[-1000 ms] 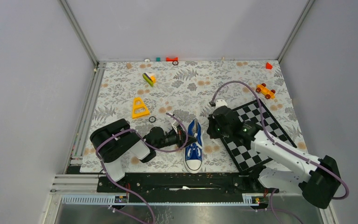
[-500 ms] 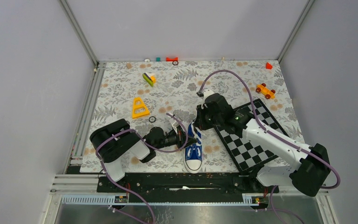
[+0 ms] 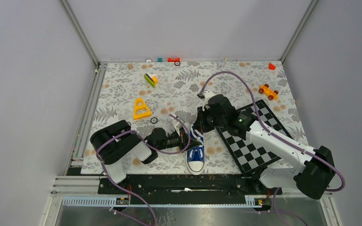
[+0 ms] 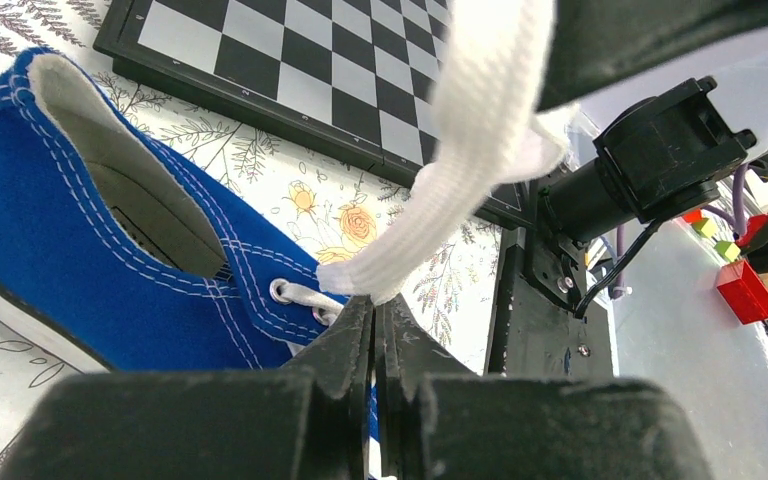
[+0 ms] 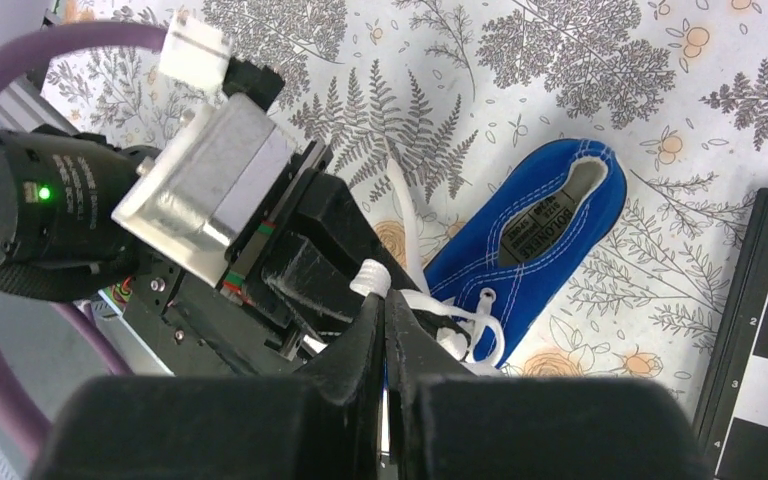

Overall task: Tie the shoes
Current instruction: Wrap the shoelace around the shoelace.

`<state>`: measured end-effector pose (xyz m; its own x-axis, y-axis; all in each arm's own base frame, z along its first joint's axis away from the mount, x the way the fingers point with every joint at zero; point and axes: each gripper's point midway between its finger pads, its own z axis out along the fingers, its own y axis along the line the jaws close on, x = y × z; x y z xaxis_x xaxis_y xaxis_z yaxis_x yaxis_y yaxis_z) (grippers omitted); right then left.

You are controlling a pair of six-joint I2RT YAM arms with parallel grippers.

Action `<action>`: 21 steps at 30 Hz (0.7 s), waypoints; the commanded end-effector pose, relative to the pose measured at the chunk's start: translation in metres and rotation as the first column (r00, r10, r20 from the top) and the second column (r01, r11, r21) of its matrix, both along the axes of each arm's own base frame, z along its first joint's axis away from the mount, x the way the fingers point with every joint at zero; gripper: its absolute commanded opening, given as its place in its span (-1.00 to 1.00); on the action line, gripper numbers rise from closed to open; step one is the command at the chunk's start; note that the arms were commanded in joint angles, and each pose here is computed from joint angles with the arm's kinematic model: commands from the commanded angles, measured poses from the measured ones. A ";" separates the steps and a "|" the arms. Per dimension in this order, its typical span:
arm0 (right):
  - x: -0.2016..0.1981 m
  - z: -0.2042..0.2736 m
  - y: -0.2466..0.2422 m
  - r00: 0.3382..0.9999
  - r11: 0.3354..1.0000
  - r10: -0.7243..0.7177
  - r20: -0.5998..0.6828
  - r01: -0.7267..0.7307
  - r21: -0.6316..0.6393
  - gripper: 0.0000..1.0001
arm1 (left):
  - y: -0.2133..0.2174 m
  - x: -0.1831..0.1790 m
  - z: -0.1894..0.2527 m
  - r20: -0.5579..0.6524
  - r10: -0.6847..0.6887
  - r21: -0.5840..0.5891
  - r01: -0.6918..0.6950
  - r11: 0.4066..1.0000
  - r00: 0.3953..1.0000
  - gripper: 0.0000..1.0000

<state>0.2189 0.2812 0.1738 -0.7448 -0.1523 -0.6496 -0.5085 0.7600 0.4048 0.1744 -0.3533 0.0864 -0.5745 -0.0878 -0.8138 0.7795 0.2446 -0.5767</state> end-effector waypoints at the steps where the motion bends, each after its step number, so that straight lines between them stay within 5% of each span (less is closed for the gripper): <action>1: -0.017 0.016 0.001 0.999 0.996 0.045 0.026 -0.047 0.074 -1.00 | -0.009 0.001 0.032 0.079 -0.036 -0.080 0.043 0.996 0.996 -1.00; 21: -0.077 0.010 -0.035 0.996 0.993 0.088 -0.018 -0.086 0.083 -1.00 | 0.000 0.019 0.034 0.077 0.038 -0.090 -0.031 0.995 0.996 -1.00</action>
